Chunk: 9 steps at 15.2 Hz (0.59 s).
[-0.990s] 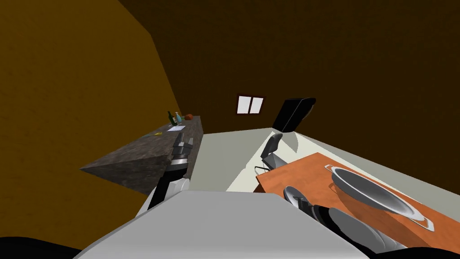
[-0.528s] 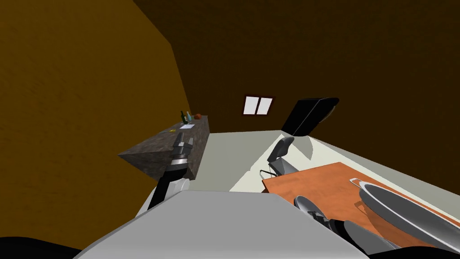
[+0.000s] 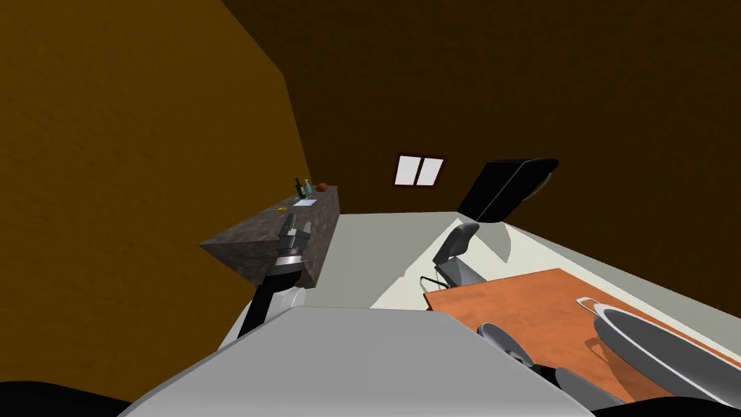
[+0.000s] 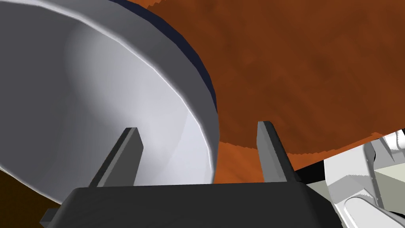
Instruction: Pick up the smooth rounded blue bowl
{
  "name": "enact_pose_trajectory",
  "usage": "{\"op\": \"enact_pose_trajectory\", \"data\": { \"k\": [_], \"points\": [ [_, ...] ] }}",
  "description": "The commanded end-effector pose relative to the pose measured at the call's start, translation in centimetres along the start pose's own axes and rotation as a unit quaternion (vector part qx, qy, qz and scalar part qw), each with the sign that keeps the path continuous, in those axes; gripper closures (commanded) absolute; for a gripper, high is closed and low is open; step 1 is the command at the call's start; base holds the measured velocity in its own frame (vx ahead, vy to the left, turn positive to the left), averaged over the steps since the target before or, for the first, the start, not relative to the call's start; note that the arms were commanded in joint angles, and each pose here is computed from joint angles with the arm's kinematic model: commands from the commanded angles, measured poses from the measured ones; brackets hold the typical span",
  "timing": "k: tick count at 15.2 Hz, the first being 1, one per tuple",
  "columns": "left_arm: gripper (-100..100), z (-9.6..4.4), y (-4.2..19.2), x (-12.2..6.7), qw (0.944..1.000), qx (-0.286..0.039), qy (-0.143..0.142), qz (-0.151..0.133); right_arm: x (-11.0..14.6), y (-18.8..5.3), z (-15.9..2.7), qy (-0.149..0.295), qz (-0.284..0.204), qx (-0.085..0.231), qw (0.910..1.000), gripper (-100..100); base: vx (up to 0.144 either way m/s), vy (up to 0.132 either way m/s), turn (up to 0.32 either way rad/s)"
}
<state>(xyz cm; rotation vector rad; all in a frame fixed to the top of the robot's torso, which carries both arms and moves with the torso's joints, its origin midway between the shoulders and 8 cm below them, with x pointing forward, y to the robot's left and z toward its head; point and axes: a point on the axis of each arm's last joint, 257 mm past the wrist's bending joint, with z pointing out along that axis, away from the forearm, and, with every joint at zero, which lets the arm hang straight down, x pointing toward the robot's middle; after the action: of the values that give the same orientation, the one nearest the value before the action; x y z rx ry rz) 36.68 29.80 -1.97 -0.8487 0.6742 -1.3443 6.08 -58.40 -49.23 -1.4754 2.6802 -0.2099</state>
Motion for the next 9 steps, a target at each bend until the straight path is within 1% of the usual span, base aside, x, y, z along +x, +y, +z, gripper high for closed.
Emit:
{"op": "enact_pose_trajectory", "data": {
  "k": [1, 4, 5, 8, 9],
  "points": [
    [0, 0.0, 0.0, 0.0, 1.0, 0.0, 0.0, 0.0, 0.0, 0.0, 0.0, 0.0, 0.0, 0.0, 1.0, 100, 0.0, 0.0, 0.0],
    [0, 0.0, 0.0, 0.0, 1.0, 0.0, 0.0, 0.0, 0.0, 0.1, 0.0, 0.0, 0.001, -0.001, 1.0, 100, -0.001, 0.0, -0.006],
    [0, 0.0, 0.0, 0.0, 1.0, 0.0, 0.0, 0.0, -0.1, -0.9, -0.7, 0.0, -0.005, -0.001, 1.0, 100, -0.009, 0.019, -0.075],
    [0, 0.0, 0.0, 0.0, 1.0, 0.0, 0.0, 0.0, -0.4, -2.0, -1.8, 0.0, -0.012, -0.002, 0.9999, 100, -0.018, 0.04, -0.108],
    [0, 0.0, 0.0, 0.0, 1.0, 0.0, 0.0, 0.0, -0.2, -1.7, -1.4, 0.0, -0.009, -0.001, 1.0, 100, -0.008, 0.026, -0.031]
  ]
}}
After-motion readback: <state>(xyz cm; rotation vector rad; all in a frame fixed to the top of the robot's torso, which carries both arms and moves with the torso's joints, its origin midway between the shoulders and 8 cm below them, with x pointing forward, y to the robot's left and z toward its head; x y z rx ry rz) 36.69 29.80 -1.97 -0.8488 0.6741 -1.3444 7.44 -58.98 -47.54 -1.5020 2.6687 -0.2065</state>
